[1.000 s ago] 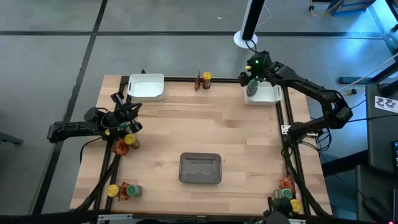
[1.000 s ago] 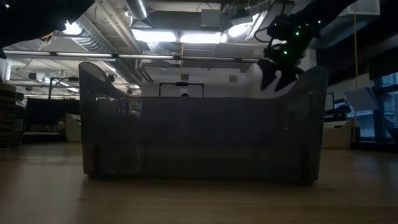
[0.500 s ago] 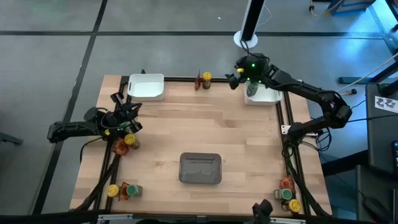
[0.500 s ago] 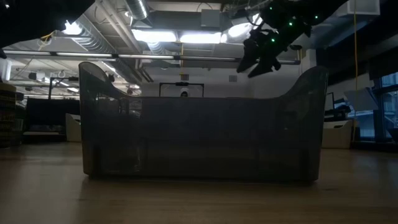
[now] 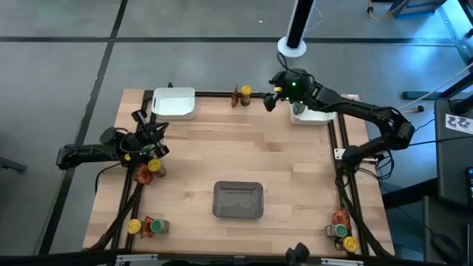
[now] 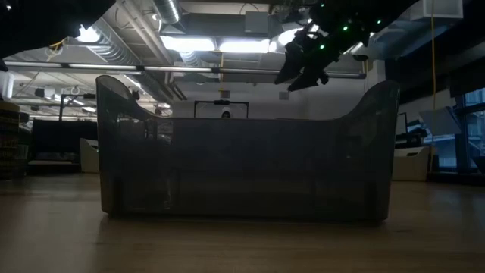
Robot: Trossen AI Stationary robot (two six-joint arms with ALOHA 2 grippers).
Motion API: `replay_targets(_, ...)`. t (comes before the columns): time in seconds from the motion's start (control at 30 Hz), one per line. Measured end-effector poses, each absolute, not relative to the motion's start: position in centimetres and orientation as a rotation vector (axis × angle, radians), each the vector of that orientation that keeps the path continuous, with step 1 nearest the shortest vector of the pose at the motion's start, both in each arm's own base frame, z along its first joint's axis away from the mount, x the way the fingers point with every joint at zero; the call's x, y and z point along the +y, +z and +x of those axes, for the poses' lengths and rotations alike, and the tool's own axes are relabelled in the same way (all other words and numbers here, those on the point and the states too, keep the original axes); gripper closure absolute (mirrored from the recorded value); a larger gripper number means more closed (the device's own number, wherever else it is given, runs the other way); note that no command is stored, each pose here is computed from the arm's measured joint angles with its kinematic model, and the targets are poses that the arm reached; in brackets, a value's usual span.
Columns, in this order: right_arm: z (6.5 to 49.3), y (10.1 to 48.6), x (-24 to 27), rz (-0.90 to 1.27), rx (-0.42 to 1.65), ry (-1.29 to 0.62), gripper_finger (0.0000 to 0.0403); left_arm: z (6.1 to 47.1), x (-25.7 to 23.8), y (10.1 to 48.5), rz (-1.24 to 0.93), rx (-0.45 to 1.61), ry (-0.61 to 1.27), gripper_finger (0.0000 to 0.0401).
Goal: Sort spices by type
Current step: Put the top center yellow seasoning bottle into the black bin
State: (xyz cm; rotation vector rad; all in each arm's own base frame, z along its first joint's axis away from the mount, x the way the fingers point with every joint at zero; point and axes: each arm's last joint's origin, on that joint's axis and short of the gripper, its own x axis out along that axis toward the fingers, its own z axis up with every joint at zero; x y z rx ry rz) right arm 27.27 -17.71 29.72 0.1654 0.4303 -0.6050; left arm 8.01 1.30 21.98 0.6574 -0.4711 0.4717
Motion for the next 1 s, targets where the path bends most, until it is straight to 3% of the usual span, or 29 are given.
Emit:
replay_targets(0.27, 29.8, 27.2, -19.2, 0.136, 0.417, -0.585, 0.0058, 8.0, 1.3, 22.0, 0.66, -0.47, 0.472, 0.0397)
replay_targets(0.63, 33.2, 26.6, -21.5, 0.088, 0.449, -0.595, 0.0058, 8.0, 1.3, 22.0, 0.66, -0.47, 0.471, 0.0397)
replay_targets(1.0, 34.5, 24.8, -23.8, 0.111, 0.496, -0.615, 0.0059, 8.0, 1.3, 22.0, 0.661, -0.47, 0.471, 0.0397)
